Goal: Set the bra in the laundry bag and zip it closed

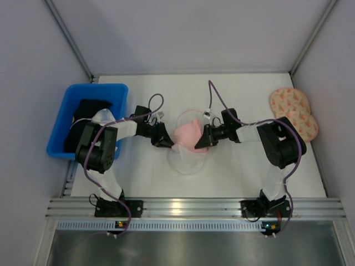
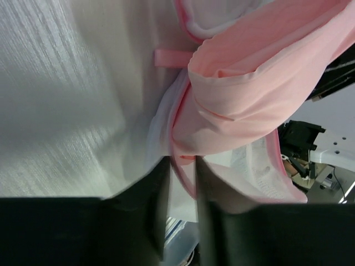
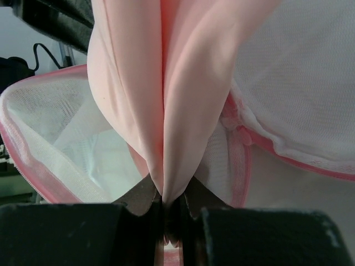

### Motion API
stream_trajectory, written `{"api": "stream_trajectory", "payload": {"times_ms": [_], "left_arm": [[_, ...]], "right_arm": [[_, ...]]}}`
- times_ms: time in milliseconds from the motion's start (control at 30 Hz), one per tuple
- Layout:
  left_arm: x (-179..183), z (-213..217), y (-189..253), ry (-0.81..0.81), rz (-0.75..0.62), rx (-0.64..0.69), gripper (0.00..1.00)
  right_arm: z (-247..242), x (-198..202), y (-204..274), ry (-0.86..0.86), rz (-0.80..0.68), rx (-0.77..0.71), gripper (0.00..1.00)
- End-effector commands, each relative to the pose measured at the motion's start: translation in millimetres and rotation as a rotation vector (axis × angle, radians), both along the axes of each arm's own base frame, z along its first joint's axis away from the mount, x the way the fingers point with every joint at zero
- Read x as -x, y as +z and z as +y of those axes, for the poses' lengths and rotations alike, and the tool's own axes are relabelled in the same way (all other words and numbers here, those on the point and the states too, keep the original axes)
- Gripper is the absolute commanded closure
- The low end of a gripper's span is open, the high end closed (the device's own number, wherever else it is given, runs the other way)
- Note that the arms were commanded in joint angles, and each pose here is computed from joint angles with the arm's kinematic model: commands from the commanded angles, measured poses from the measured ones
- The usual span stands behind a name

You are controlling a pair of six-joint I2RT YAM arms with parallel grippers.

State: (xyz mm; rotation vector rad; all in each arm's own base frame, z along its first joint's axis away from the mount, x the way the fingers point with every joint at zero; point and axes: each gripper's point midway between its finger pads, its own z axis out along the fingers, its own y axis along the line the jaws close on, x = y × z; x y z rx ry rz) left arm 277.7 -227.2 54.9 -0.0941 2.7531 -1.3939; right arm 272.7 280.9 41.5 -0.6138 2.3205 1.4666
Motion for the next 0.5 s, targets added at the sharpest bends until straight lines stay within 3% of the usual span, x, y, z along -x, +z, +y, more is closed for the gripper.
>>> {"api": "stream_trajectory", "payload": {"times_ms": [0,133,300,333,400,433,467], "left_arm": [[-15,-10,2,-0.022,-0.066,0.021,0.82],[-41,-4,3,-0.007,-0.171,-0.037,1.0],[-76,-10,17,0.024,-0.282,-0.04,1.0],[-84,-12,24,0.032,-0.308,-0.036,1.0],[-96,-15,33,0.04,-0.37,-0.021,1.0],[-100,-16,36,0.044,-0.391,-0.015,1.0],[-106,-18,42,0.057,-0.417,0.004,1.0]], "right_arm": [[10,11,31,0.09,-0.059,-0.077,1.0],[12,26,49,0.168,0.015,-0.144,1.0],[13,58,54,0.318,0.083,-0.19,1.0],[13,70,55,0.353,0.152,-0.172,1.0],[13,83,53,0.446,0.105,-0.192,1.0],[8,102,48,0.468,0.229,-0.159,1.0],[12,100,51,0.518,0.155,-0.183,1.0]]}}
